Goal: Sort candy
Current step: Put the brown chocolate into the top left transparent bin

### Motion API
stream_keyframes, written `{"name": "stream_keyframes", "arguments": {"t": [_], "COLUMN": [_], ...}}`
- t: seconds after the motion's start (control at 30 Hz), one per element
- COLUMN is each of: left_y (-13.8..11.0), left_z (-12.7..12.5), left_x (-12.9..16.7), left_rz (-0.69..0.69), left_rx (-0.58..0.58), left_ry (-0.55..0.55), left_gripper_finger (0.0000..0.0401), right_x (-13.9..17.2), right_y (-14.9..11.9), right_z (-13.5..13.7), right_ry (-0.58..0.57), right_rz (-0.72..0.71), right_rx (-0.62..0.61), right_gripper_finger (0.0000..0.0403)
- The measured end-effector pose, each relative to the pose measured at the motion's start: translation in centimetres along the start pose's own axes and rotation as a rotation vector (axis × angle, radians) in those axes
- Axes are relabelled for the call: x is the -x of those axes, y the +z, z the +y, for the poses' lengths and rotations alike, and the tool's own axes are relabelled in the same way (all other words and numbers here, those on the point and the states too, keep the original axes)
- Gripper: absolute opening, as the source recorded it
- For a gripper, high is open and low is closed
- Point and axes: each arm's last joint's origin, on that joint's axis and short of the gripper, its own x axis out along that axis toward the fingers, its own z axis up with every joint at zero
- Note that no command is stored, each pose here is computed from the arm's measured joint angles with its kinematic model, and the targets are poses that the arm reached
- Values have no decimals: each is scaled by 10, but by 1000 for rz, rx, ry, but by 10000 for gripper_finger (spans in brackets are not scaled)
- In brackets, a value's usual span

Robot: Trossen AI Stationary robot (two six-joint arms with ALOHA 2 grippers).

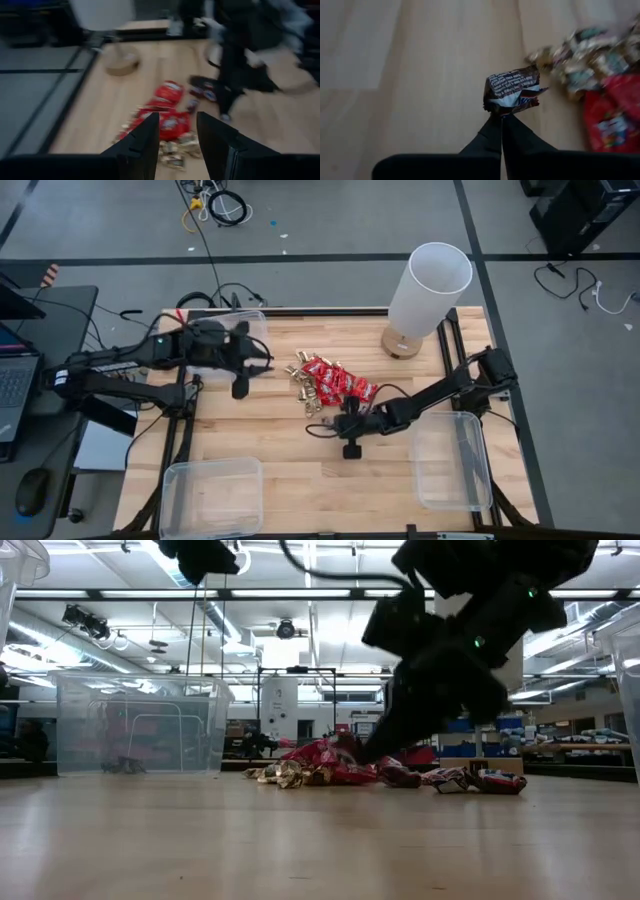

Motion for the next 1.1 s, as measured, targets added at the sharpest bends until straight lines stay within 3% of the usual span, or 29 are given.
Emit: {"name": "stream_keyframes", "arguments": {"t": [0.23, 0.57, 0.73, 1.1], "left_y": [-24, -40, -42, -37], "left_z": [-7, -22, -31, -41], "left_x": [-22, -42, -49, -76], "left_rz": [-74, -312, -305, -387], "left_rx": [-49, -13, -18, -8], "left_ry": [-187, -268, -311, -349], "left_gripper_finger": [133, 133, 133, 133], "right_x": [28, 49, 51, 55], "right_y": [30, 68, 75, 83], "right_z": [-10, -32, -43, -63], "right_ry": [132, 474, 528, 531], "right_rz": [-173, -493, -567, -677], "right_rx": [-32, -46, -32, -8], "right_gripper_finger": [0, 0, 0, 0]}}
